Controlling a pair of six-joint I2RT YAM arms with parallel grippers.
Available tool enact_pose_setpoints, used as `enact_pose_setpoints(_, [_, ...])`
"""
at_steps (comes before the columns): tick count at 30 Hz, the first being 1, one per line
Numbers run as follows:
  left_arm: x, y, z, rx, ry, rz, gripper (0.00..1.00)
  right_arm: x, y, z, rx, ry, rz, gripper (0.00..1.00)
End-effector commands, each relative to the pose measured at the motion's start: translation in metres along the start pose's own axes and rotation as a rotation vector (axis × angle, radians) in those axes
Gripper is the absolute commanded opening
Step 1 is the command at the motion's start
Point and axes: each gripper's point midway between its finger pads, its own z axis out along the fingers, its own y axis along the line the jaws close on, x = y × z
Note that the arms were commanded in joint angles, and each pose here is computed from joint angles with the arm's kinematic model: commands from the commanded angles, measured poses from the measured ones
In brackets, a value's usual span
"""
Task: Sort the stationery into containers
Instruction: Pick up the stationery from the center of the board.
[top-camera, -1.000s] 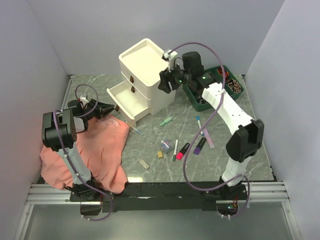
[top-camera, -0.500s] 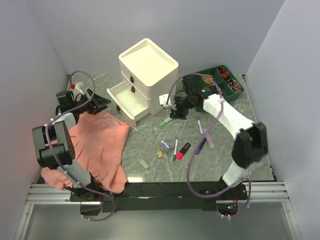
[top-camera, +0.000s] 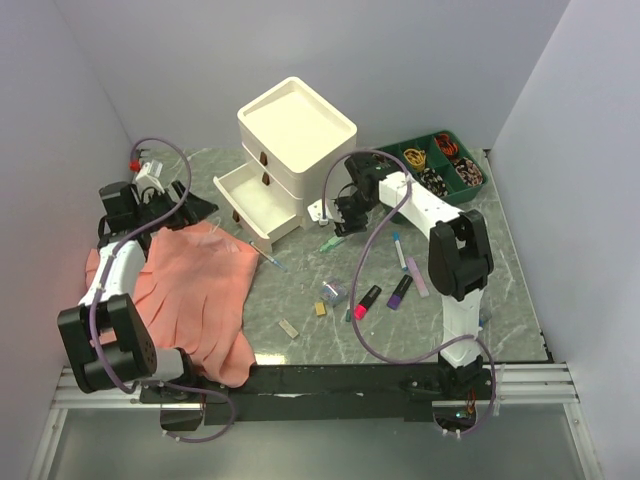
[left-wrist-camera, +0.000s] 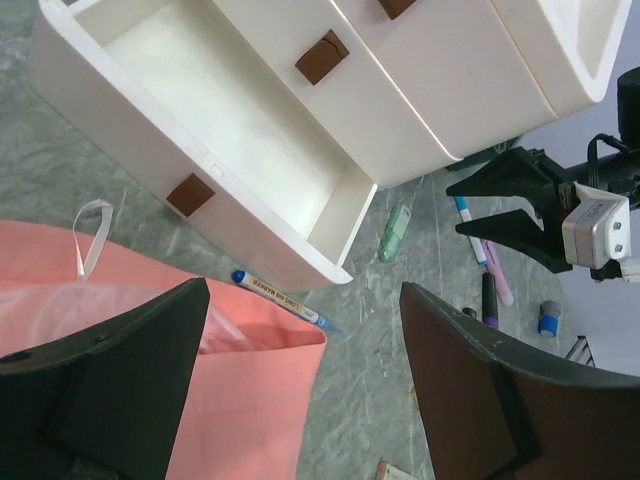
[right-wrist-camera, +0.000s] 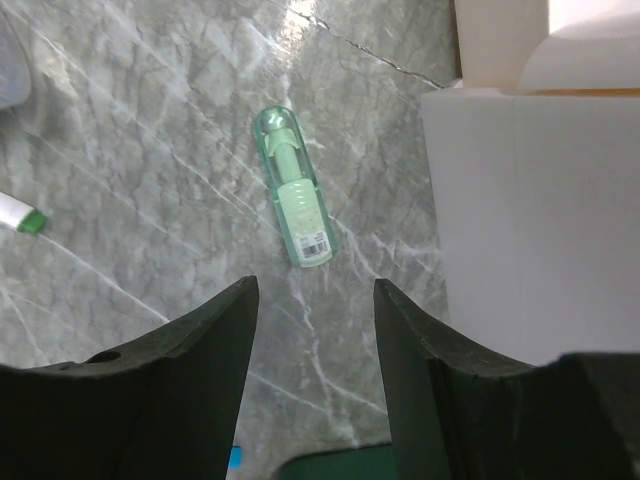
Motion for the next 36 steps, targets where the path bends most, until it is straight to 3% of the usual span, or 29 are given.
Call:
enact_pose_setpoints(1, [-0.002, -0.001, -0.007, -0.032, -0.030, 0.015, 0.83, 0.006, -0.002, 0.003, -0.032, 0.014, -0.053, 0.57])
enact_pose_setpoints(26, [0.005, 0.000, -0.013, -0.071, -0.040, 0.009, 0.83, 0.018, -0.005, 0.057, -0.112, 0.017, -0.040, 0.51])
enact_pose_setpoints(31, [0.005, -0.002, -0.013, -0.059, -0.040, 0.007, 0.83, 0.019, 0.010, 0.061, -0.176, 0.039, -0.017, 0.42])
enact_pose_setpoints(36, [0.008, 0.000, -0.012, -0.049, -0.035, -0.010, 0.83, 0.022, 0.034, 0.061, -0.242, 0.073, 0.005, 0.47])
